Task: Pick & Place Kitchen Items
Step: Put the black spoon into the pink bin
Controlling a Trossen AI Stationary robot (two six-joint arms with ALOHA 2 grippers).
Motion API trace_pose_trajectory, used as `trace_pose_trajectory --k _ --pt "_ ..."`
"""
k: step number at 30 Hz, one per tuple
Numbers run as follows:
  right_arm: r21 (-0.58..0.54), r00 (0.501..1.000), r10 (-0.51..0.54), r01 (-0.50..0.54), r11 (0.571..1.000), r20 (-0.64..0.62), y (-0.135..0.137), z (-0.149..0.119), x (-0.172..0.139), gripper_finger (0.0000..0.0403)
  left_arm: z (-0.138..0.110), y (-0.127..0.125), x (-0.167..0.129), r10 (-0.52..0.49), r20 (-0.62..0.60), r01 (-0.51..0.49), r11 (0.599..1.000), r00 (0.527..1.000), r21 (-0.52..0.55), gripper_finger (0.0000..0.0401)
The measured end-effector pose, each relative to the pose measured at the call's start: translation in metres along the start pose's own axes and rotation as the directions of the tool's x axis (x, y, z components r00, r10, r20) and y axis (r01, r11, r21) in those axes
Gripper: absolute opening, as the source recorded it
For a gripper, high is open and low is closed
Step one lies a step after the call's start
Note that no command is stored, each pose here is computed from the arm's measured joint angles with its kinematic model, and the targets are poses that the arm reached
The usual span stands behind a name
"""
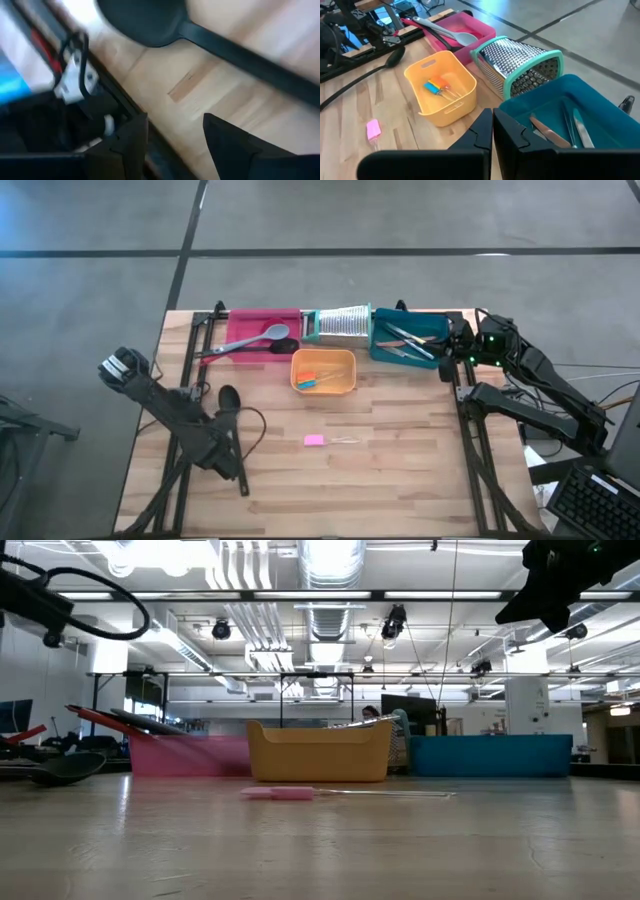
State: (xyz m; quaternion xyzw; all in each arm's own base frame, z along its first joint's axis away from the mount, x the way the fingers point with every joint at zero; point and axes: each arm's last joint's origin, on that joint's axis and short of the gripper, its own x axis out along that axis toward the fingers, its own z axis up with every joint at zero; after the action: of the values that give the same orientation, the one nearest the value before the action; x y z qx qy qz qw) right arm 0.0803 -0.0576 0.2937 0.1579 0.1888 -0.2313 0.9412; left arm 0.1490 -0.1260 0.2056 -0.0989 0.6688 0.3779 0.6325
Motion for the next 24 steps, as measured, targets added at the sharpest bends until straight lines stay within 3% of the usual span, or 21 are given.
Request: trace_pose_trajectory --k 3,6,12,24 --pt "0.012 1.0 -0.002 0.002 1.0 -0.009 0.0 0.0 0.002 0.0008 0.001 -0.001 0.0 -0.009 0.014 0.012 0.981 1.0 -0.193 0.0195" --pt "0.017 1.0 -0.003 0.003 1.0 -0.022 -0.001 0.0 0.005 0.0008 0.004 -0.007 0.0 -0.07 0.066 0.086 0.959 0.995 -0.272 0.0195" --pt "0.024 0.999 -0.005 0.006 1.0 -0.051 -0.002 0.001 0.011 0.0008 0.013 -0.021 -0.002 -0.209 0.135 0.241 0.924 0.969 -0.298 0.0195" --pt "0.038 0.996 -0.001 0.004 0.999 -0.091 -0.004 0.0 0.017 0.0008 0.024 -0.02 0.009 -0.201 0.138 0.238 0.904 0.97 -0.356 0.0195"
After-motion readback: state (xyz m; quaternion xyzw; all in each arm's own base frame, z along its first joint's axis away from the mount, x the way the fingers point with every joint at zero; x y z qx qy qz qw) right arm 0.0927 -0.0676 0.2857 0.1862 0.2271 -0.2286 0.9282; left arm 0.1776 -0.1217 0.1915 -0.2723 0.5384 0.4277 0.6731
